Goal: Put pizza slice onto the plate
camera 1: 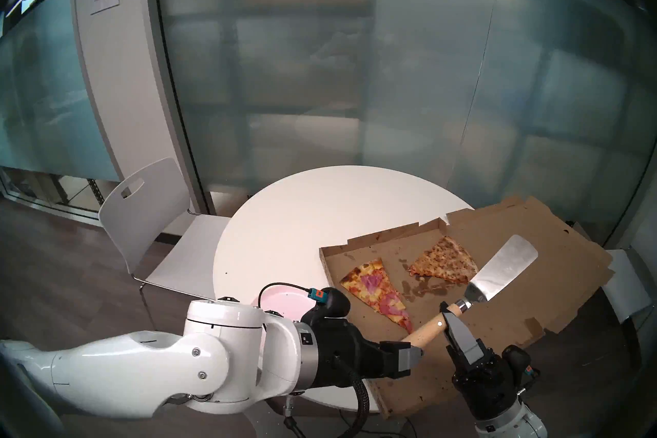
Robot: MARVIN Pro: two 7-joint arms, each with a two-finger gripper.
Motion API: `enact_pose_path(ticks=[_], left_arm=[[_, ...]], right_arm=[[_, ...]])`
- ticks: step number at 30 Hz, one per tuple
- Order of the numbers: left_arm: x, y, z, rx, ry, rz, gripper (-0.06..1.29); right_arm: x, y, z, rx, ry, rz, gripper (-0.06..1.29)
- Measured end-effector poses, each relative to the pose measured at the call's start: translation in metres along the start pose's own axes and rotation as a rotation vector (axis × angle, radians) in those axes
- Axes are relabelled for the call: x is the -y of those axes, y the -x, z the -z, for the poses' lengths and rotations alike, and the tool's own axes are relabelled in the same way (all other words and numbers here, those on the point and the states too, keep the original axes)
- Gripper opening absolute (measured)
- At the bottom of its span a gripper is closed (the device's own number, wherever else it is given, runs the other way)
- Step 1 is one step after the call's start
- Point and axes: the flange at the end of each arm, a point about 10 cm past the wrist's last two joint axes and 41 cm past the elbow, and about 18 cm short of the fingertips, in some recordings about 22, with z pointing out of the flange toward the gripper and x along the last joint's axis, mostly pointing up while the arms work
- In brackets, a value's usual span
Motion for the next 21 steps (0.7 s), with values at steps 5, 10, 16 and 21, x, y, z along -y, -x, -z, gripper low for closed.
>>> enact_pose_path(ticks=[5, 10, 16, 21], left_arm=[[0.004, -0.008, 0.005, -0.034, -0.011, 0.002, 1.25], [0.01, -0.015, 0.012, -0.059, -0.024, -0.022, 1.25], [0.022, -0.015, 0.021, -0.061, -0.049, -0.036, 1.25], [0.032, -0.01, 0.026, -0.059, -0.074, -0.037, 1.25]], right_arm=[[-0.001, -0.006, 0.003, -0.005, 0.014, 0.02, 0.11], [0.001, -0.019, 0.011, 0.026, 0.053, 0.049, 0.11], [0.007, -0.035, 0.016, 0.07, 0.102, 0.077, 0.11], [0.013, -0.041, 0.015, 0.102, 0.118, 0.08, 0.11]])
